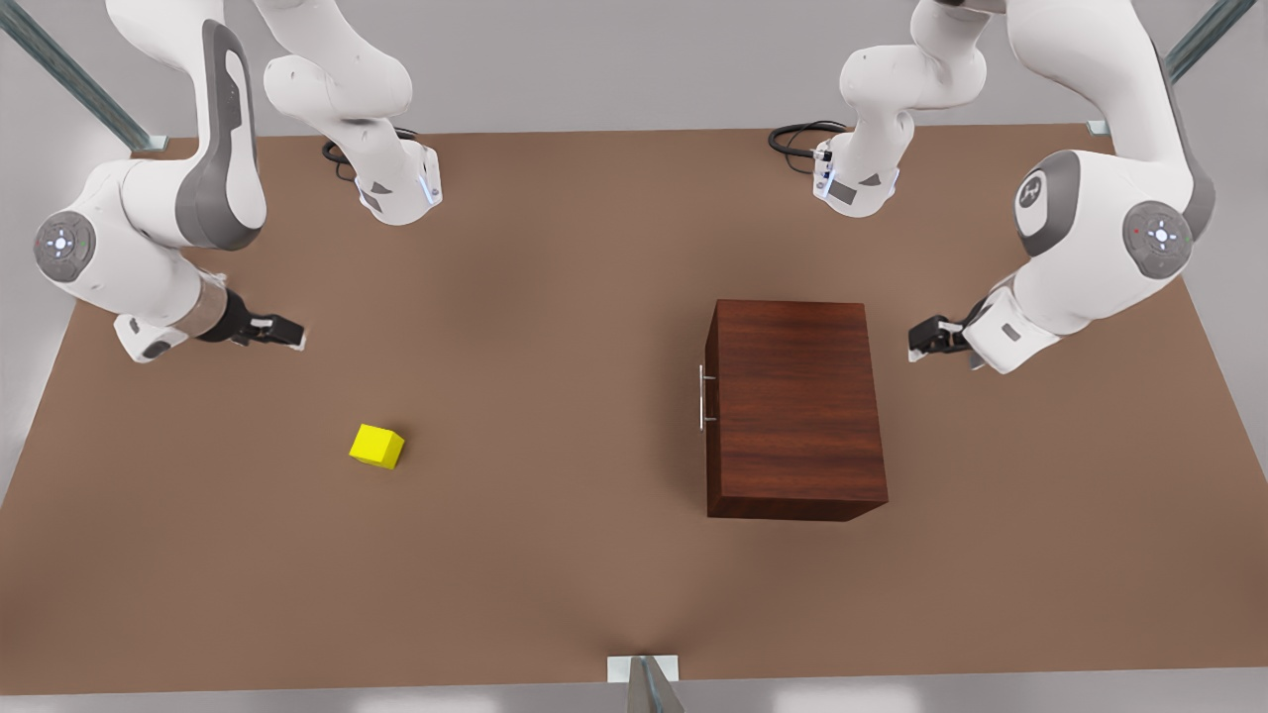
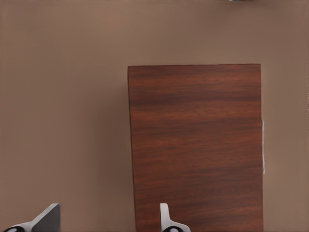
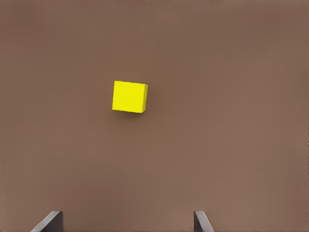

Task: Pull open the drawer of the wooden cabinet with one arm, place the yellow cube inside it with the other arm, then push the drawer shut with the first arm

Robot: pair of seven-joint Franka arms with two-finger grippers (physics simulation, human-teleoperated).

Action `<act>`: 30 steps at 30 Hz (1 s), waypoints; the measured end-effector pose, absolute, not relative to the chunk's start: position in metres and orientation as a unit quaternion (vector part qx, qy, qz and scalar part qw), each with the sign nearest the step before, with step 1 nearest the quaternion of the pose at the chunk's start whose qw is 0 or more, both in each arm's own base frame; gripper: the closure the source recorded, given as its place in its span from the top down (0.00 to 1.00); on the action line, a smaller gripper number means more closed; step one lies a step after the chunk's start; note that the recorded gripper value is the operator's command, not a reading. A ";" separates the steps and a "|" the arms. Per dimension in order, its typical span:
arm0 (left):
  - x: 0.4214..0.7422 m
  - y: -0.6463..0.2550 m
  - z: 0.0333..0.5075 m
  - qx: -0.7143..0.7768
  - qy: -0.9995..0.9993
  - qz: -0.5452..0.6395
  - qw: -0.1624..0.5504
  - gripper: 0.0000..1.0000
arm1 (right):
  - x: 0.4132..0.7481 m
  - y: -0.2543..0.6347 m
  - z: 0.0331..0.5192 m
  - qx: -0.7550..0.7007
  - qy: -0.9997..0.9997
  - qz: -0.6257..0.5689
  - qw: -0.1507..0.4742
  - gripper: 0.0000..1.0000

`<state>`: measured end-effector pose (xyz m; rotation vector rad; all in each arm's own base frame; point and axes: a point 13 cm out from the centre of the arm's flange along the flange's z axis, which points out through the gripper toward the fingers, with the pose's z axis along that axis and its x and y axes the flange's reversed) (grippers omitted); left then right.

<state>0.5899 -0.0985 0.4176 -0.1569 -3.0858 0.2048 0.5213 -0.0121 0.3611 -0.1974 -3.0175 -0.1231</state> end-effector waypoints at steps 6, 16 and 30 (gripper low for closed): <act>0.593 -0.137 0.425 -0.073 -0.995 0.063 0.004 1.00 | 0.538 -0.009 0.364 -0.063 -0.997 -0.035 0.031 1.00; 0.549 -0.441 0.360 -0.211 -0.977 -0.031 -0.024 1.00 | 0.555 0.000 0.370 -0.059 -0.998 -0.033 0.012 1.00; 0.566 -0.464 0.258 -0.028 -0.998 -0.047 -0.028 1.00 | 0.559 0.012 0.366 -0.052 -0.998 -0.032 0.014 1.00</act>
